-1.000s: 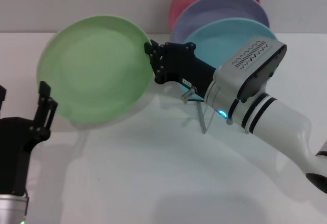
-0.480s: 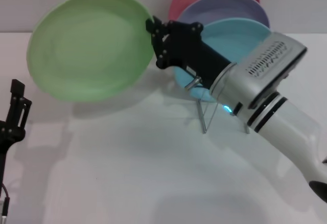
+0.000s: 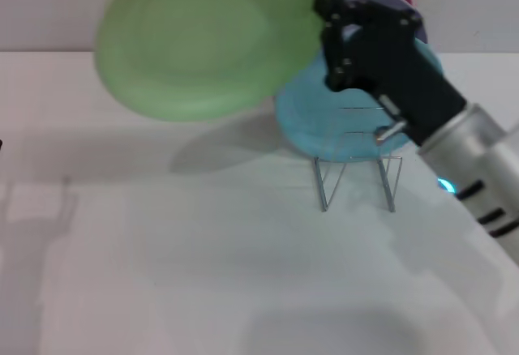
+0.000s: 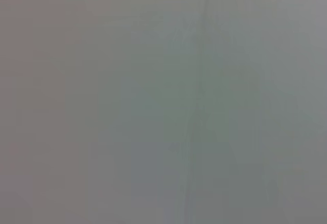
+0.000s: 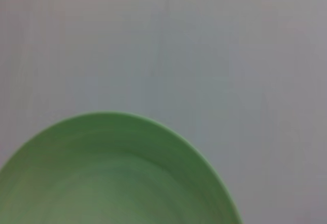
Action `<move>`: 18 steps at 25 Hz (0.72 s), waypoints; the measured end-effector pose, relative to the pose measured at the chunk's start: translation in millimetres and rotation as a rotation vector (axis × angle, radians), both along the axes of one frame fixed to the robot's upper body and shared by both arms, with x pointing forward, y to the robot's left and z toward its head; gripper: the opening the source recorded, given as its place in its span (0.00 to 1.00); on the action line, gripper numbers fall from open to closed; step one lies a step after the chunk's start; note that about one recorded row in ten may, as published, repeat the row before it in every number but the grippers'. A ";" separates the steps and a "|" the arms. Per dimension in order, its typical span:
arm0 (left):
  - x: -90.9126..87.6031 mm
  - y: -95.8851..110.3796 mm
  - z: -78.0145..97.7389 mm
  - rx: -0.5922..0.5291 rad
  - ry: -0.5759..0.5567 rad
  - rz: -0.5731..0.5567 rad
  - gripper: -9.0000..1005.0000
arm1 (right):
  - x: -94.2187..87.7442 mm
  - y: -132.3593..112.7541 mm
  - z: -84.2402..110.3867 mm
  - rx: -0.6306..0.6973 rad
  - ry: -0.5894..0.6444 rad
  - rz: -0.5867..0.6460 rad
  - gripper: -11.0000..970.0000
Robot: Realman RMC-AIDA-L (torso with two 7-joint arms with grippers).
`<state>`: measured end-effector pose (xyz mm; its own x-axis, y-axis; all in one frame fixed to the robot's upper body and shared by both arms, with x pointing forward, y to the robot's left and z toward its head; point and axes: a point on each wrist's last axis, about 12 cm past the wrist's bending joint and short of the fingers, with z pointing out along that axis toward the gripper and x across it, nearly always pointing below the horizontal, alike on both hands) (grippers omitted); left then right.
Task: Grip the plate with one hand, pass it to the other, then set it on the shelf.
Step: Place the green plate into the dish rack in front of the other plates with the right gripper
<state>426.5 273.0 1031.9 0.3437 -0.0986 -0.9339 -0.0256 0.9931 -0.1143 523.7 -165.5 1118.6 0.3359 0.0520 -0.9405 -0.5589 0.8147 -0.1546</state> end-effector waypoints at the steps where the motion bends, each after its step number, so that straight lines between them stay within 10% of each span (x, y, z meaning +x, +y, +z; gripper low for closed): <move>1: 4.8 1.6 -0.9 0.007 0.012 0.007 0.83 | -6.6 -9.1 0.9 0.006 -0.021 -0.024 0.03; 18: 18.0 -1.5 -8.0 0.013 0.097 -0.026 0.83 | -52.0 -33.3 -6.4 -0.029 -0.113 -0.272 0.03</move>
<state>444.4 271.5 1023.9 0.2493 -0.0940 -0.9638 -0.0102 0.9950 -0.0996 471.7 -198.7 1112.2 0.4361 -0.0807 -0.8963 -0.2987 0.9265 -0.2288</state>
